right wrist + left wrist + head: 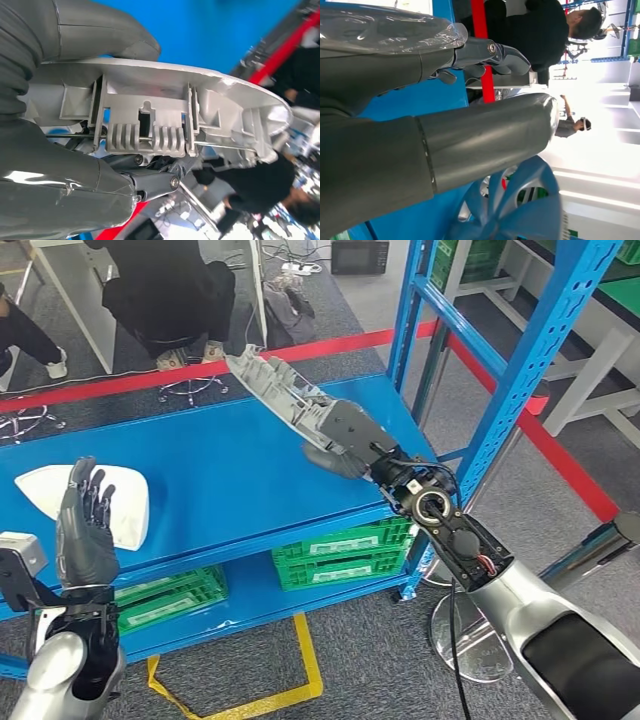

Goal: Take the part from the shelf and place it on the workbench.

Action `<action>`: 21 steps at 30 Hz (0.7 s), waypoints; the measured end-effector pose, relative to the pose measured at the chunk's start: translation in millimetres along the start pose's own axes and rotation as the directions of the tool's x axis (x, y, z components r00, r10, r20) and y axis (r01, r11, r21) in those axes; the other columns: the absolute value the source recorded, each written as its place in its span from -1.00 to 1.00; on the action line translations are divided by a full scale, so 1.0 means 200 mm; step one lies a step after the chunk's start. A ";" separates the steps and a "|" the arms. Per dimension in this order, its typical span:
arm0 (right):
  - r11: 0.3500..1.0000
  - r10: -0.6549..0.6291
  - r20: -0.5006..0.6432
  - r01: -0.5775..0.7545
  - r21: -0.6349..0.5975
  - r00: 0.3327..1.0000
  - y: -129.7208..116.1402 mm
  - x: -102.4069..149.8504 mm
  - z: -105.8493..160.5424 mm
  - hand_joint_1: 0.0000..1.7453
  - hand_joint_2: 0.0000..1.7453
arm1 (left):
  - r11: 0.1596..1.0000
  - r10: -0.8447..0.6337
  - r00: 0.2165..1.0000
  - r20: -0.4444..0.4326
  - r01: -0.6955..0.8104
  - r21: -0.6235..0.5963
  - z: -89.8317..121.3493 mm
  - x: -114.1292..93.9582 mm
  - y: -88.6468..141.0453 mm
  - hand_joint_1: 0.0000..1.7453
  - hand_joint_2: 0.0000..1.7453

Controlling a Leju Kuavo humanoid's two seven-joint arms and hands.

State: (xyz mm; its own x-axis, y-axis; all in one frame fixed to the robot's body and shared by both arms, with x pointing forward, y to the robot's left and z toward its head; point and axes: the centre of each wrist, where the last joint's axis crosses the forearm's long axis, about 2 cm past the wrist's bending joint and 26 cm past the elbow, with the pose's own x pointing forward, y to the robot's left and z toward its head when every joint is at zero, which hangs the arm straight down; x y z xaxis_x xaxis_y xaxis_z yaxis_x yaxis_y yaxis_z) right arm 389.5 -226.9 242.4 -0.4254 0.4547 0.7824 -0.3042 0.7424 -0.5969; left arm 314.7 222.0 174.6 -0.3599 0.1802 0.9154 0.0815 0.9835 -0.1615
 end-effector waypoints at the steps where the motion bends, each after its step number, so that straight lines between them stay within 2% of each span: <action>1: 1.000 -0.007 0.009 0.007 -0.012 1.000 -0.01 0.01 0.00 1.00 1.00 | 1.000 0.000 1.000 0.001 0.000 -0.001 0.00 0.00 0.00 -1.00 -1.00; 6: 0.996 -0.036 0.072 0.042 -0.080 0.997 -0.05 0.05 0.03 1.00 1.00 | 1.000 0.004 1.000 0.006 -0.004 -0.004 0.00 0.00 0.00 -1.00 -1.00; 10: 0.984 -0.055 0.156 0.080 -0.159 0.986 -0.08 0.12 0.07 1.00 1.00 | 1.000 0.007 1.000 0.017 -0.007 -0.003 0.00 0.00 -0.01 -1.00 1.00; 15: 0.968 -0.004 0.270 0.072 -0.240 0.963 -0.08 0.21 0.13 1.00 1.00 | 1.000 0.001 0.999 0.039 -0.001 -0.007 0.00 0.00 -0.03 -1.00 1.00; 21: 0.957 0.029 0.370 0.081 -0.279 0.929 -0.08 0.31 0.17 1.00 1.00 | 1.000 -0.024 0.998 0.065 0.024 -0.008 0.00 0.00 -0.04 -1.00 1.00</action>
State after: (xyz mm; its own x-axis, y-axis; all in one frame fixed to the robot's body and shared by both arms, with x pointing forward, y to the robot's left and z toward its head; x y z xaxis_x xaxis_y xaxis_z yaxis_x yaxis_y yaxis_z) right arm 339.2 -228.2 294.3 -0.7192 0.2622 0.6435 -0.0876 0.8845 -0.4583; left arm 313.4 213.6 175.3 -0.4213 0.1576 0.8931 0.0803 0.9874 -0.1363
